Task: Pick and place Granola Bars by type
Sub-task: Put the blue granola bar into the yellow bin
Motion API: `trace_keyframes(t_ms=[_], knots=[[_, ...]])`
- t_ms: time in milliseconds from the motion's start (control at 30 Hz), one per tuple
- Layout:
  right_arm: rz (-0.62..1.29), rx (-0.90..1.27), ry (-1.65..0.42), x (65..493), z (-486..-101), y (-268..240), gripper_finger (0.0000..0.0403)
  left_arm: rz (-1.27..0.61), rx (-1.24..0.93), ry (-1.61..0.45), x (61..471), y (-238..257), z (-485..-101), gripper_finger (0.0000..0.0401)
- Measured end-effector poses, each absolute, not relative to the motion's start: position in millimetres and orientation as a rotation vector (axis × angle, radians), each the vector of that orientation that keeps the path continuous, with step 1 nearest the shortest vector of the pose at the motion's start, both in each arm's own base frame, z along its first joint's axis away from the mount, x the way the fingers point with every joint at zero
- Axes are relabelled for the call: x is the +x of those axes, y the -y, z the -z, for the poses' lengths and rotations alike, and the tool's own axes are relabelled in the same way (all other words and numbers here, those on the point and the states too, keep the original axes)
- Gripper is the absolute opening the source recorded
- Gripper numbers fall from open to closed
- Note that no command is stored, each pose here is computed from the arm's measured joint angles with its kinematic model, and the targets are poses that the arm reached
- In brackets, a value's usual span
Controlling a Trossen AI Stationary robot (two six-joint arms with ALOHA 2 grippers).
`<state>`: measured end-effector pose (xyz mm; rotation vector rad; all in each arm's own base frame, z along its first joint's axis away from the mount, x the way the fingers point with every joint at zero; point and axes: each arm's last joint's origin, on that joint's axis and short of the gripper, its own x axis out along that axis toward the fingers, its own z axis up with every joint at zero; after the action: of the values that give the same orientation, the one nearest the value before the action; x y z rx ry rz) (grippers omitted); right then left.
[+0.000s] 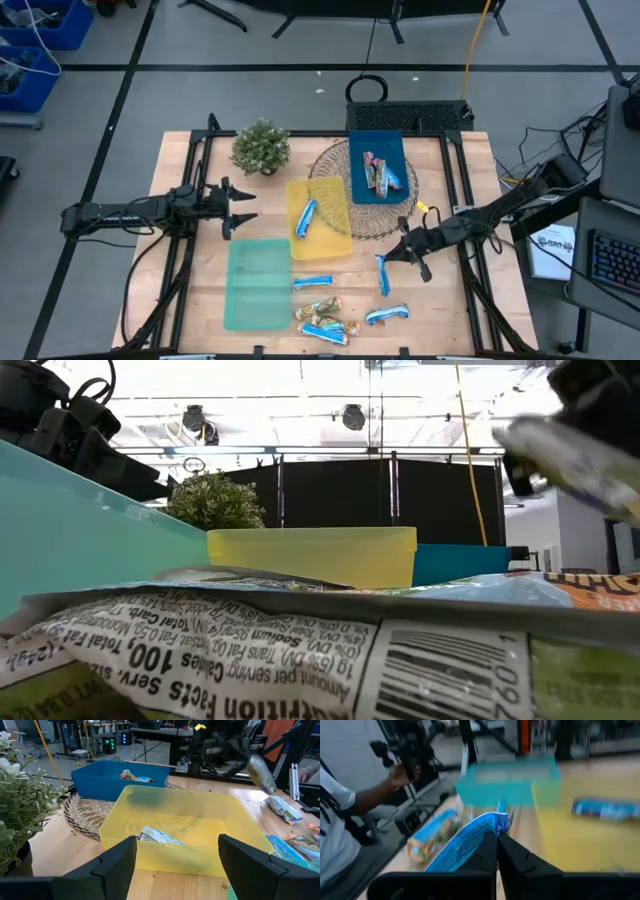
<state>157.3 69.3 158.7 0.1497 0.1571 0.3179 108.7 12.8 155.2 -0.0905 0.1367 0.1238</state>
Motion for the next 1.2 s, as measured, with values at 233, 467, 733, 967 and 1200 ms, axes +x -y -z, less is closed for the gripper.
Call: trace_keyframes(t_ms=[233,467,733,967,1200], knots=[[-0.310,-0.019,0.089,157.9,-181.3,-63.9,0.0000,-0.124,-0.090,-0.135,108.8,-12.8,-155.4,0.0278],[-0.335,-0.071,0.222,163.0,-193.1,-46.8,0.0000,-0.123,-0.083,-0.119,109.0,-12.8,-156.9,0.0278],[-0.354,-0.102,0.190,200.6,-205.6,-34.8,0.0000,-0.120,-0.058,-0.060,109.5,-12.9,-162.5,0.0278],[-0.352,-0.135,0.144,235.9,-205.3,-19.8,0.0000,-0.118,-0.123,0.006,109.7,-12.9,-168.6,0.0278],[-0.337,-0.172,0.196,251.4,-207.4,-5.0,0.0000,-0.167,-0.138,0.119,108.9,-14.5,-178.9,0.0278]])
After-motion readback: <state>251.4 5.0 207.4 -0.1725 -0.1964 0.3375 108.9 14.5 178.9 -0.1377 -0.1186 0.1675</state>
